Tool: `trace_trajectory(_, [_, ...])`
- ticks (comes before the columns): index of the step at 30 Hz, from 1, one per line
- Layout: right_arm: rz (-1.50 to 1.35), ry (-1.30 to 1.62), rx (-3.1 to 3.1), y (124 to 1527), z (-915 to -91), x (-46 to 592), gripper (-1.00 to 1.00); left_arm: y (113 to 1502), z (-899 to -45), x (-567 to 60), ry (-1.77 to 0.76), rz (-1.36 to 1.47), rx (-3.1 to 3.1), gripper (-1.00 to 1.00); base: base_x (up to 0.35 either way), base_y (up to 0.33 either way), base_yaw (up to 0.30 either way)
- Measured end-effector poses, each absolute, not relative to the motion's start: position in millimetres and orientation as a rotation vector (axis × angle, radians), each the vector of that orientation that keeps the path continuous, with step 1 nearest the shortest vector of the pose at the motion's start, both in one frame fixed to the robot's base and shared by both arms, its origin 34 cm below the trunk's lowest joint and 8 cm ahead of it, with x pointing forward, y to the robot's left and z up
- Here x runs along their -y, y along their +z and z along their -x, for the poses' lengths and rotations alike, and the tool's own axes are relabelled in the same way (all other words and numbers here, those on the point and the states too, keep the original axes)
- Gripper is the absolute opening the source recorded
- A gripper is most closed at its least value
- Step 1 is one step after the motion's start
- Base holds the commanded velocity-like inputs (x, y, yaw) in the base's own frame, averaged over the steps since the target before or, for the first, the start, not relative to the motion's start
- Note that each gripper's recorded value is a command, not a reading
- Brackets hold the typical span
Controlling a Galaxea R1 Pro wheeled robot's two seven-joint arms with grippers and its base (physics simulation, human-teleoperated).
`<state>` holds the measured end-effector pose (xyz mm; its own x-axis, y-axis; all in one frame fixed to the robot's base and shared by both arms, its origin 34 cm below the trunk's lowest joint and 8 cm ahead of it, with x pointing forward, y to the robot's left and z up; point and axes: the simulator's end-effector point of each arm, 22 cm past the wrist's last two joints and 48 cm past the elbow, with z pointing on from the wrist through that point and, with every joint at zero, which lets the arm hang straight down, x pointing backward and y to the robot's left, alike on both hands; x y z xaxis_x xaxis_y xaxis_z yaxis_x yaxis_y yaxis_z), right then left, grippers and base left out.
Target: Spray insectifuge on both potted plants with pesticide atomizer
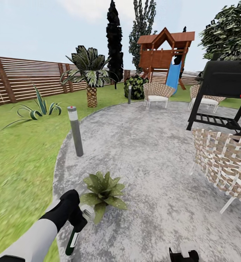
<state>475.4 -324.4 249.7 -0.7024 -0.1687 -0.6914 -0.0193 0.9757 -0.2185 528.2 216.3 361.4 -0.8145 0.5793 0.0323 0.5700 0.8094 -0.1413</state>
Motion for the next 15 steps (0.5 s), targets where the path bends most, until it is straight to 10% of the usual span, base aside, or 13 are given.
trace_trajectory(15, [0.133,-0.251,-2.34,249.9,-475.2,326.1,1.0,365.8,-532.9,-209.2,0.238,0.92,2.942,-1.0,-0.054,-0.042,0.093])
